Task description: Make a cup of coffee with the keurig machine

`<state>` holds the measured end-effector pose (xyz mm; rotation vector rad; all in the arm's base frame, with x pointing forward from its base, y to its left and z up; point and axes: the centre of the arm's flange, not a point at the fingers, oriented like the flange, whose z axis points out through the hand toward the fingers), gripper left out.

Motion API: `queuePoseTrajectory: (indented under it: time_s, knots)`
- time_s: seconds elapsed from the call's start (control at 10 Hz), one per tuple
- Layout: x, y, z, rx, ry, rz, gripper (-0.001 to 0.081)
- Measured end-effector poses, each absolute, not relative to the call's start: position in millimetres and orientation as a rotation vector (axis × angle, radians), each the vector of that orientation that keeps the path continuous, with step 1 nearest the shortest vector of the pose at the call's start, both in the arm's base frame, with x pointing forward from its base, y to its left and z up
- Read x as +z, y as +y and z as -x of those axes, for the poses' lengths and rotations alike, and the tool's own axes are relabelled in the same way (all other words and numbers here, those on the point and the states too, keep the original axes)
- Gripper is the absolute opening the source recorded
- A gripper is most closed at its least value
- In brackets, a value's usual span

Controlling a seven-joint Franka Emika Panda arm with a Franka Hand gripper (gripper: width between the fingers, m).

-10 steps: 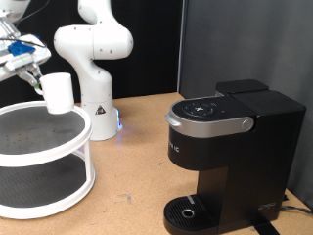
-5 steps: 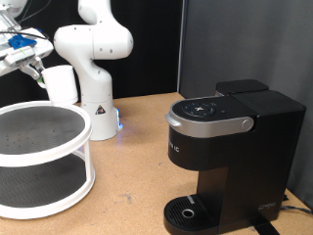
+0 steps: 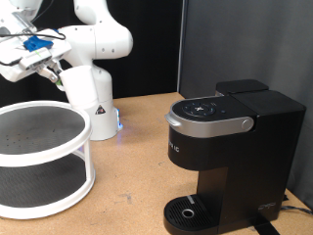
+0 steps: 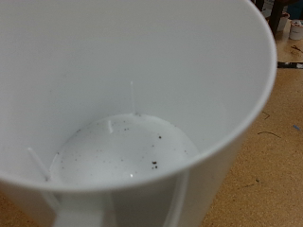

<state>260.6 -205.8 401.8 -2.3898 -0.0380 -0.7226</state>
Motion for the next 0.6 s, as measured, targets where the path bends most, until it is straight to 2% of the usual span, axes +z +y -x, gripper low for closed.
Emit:
queuePoseTrajectory:
  time_s: [0.6]
  knots:
    - [393,-157,-321,-0.692,-0.037,2.461,0.0064]
